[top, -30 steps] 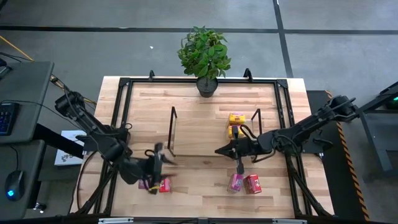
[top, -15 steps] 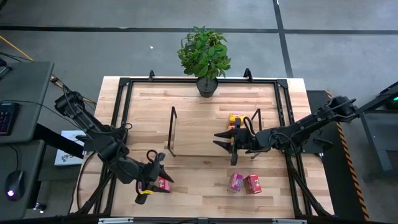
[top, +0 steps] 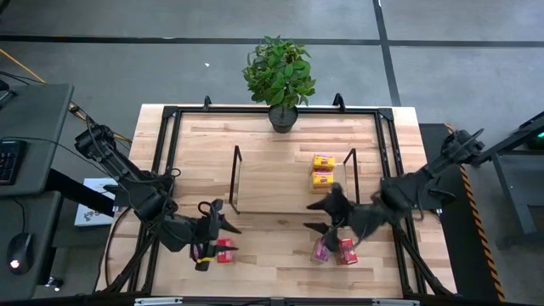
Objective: Stack cereal on shelf
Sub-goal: Put the right red cereal box on the shelf
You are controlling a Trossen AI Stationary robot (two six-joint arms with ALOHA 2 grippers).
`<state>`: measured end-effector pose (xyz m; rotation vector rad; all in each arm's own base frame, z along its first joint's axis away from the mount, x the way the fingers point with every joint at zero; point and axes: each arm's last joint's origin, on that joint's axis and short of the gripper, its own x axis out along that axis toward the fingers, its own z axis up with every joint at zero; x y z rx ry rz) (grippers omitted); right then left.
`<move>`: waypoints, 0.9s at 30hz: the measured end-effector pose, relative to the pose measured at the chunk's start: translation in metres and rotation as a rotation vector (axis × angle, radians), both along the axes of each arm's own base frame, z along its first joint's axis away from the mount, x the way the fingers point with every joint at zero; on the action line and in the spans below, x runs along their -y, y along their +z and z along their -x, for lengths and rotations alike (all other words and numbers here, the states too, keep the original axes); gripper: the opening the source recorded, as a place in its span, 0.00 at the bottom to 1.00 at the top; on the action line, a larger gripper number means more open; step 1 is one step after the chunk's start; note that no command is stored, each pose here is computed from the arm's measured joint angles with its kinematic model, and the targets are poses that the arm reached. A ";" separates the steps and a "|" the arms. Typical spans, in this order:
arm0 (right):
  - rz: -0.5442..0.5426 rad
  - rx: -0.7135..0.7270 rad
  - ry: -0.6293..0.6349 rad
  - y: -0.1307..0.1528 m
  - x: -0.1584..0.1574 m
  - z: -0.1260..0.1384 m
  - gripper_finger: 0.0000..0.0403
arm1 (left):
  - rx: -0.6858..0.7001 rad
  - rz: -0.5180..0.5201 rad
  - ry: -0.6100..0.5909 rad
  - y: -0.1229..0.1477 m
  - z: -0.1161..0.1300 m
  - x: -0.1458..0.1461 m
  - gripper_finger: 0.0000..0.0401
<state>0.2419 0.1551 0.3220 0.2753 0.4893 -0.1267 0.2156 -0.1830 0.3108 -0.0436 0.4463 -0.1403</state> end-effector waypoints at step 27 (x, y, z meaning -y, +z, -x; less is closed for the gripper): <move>-0.280 -0.808 -0.806 -0.044 -0.094 0.016 0.59 | 0.052 -0.144 0.061 0.001 -0.001 -0.004 0.48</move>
